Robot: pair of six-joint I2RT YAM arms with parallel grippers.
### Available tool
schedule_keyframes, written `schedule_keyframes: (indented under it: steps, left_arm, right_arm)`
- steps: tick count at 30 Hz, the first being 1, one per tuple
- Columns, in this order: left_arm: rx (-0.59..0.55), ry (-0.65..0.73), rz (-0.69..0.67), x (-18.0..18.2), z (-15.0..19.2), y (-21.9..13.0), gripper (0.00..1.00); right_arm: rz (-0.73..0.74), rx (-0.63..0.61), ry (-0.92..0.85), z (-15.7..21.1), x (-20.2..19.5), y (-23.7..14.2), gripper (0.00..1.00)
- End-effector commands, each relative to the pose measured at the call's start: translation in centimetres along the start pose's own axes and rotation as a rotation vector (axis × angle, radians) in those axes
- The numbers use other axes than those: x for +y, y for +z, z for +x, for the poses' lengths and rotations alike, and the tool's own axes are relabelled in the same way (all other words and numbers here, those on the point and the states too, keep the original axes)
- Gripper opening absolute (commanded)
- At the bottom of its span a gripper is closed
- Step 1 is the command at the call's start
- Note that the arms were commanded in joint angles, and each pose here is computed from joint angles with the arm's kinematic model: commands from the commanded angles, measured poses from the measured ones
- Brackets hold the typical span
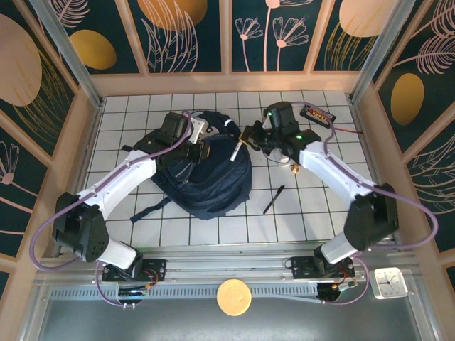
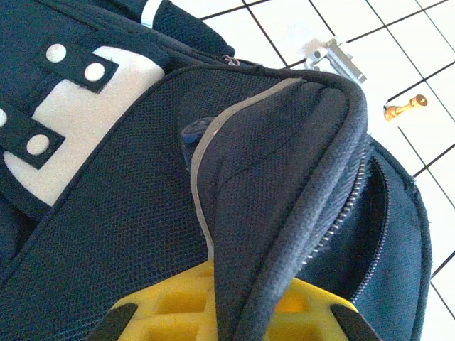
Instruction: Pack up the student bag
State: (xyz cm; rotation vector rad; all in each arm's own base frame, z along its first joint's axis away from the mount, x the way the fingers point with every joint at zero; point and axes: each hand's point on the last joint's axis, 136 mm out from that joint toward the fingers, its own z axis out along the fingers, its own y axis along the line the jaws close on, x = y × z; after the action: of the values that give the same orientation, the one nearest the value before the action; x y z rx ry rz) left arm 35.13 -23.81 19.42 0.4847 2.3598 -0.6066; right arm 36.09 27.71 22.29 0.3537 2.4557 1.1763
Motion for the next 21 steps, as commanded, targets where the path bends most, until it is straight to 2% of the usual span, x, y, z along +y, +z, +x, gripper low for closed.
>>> schedule_keyframes:
  steps: [1,12,16,21]
  left_arm:
    - [-0.184,-0.022,0.108,-2.6,-6.0,-1.9,0.0]
    - [-0.298,-0.091,0.189,-4.1,-8.8,-3.5,0.0]
    - [-0.303,-0.103,0.181,-3.8,-8.3,-3.5,0.0]
    - [-0.308,-0.136,0.118,-2.3,-7.1,-2.8,0.0]
  right_arm:
    - [-0.133,0.03,0.013,-0.2,3.4,2.2,0.08]
    - [-0.139,0.2,0.093,4.2,2.3,10.4,0.1]
    - [-0.195,0.246,0.1,5.1,3.5,11.1,0.2]
    - [-0.098,0.271,0.034,6.4,3.1,11.0,0.2]
